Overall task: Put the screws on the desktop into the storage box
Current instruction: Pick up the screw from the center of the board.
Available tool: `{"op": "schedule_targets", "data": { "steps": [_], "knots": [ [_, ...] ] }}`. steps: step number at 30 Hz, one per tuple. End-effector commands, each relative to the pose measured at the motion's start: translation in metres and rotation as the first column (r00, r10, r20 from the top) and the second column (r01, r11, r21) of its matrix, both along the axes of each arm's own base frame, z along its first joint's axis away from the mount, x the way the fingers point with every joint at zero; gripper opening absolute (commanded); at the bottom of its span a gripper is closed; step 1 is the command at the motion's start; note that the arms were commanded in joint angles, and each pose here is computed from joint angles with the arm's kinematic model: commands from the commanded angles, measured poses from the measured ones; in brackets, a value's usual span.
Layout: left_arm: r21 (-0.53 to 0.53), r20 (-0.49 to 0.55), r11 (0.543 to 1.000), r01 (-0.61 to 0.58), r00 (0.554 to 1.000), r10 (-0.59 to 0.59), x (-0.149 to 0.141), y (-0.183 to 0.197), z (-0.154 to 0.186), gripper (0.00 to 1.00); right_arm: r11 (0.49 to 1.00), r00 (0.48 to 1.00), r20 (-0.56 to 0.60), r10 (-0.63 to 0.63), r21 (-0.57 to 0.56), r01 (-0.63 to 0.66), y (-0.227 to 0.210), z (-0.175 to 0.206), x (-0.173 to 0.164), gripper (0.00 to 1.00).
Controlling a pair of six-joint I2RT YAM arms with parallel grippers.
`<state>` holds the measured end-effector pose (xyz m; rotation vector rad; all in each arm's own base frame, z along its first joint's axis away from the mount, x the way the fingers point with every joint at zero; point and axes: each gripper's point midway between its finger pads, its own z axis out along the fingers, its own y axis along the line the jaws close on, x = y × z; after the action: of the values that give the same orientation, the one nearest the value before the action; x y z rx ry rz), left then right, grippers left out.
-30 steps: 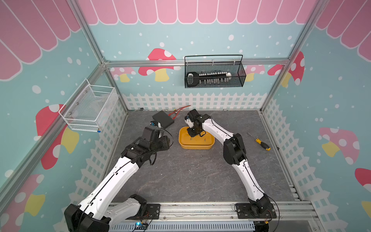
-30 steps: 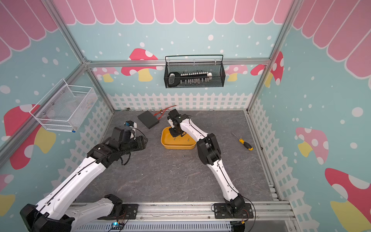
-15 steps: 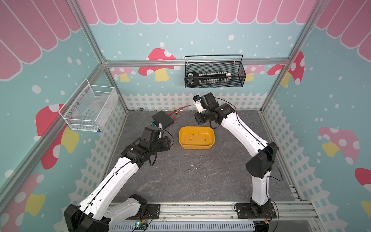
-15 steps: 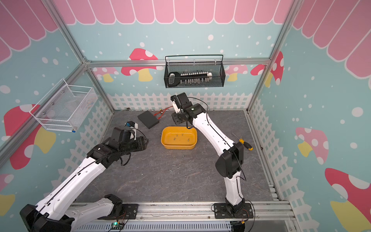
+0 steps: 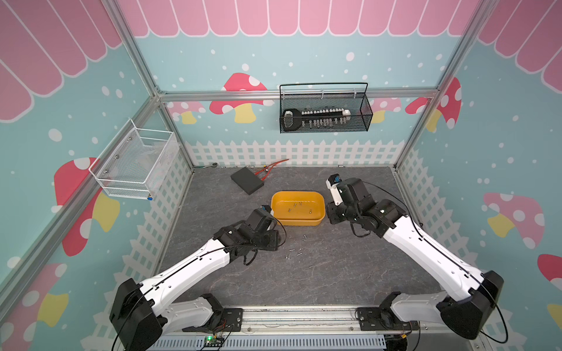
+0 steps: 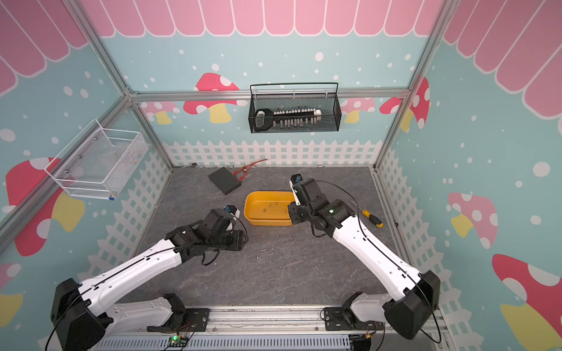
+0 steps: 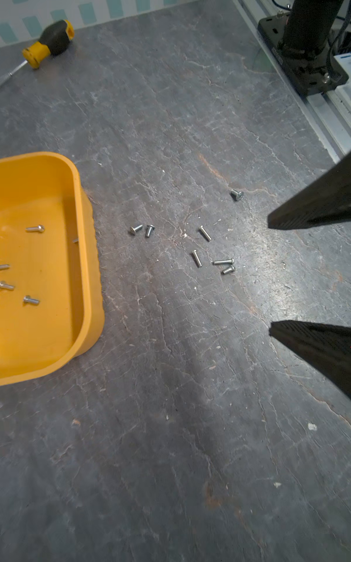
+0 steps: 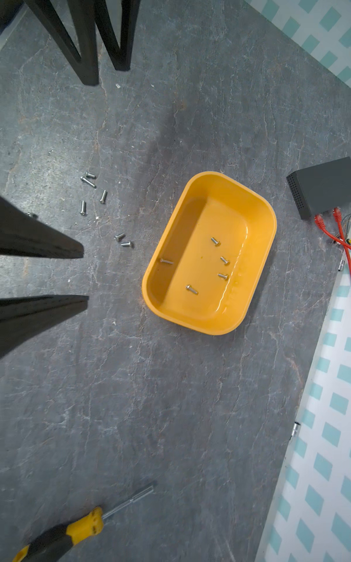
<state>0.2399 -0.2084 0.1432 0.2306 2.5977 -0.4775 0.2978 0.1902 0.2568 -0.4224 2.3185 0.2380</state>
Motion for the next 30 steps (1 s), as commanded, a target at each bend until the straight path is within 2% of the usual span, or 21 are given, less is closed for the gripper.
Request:
{"op": "schedule_targets", "data": {
  "steps": [1,4,7,14,22,30],
  "knots": [
    [-0.053,-0.002,0.998,0.043,0.999,-0.043,0.001,-0.016,-0.007,0.53,0.998,0.998,0.01,-0.056,0.042,0.055,-0.011,-0.003,-0.009,0.28],
    [-0.057,-0.011,0.993,0.104,0.994,-0.105,0.001,-0.028,-0.017,0.59,0.997,0.998,0.003,-0.068,0.043,0.068,-0.02,-0.012,-0.019,0.28],
    [-0.03,-0.017,0.986,0.166,0.986,-0.167,0.001,-0.039,-0.028,0.59,0.997,0.998,-0.009,-0.07,0.041,0.07,-0.025,-0.02,-0.026,0.29],
    [0.065,-0.019,0.956,0.287,0.958,-0.286,0.007,-0.057,-0.049,0.53,0.996,0.997,-0.001,-0.076,0.035,0.076,-0.032,-0.024,-0.032,0.3],
    [0.125,-0.055,0.919,0.373,0.928,-0.369,0.005,-0.065,-0.074,0.5,0.997,0.997,0.006,-0.075,0.027,0.075,-0.033,-0.024,-0.032,0.3],
    [0.172,-0.073,0.898,0.405,0.914,-0.398,0.01,-0.067,-0.093,0.48,0.997,0.998,0.003,-0.068,0.021,0.068,-0.032,-0.025,-0.032,0.3]
  ]
}}
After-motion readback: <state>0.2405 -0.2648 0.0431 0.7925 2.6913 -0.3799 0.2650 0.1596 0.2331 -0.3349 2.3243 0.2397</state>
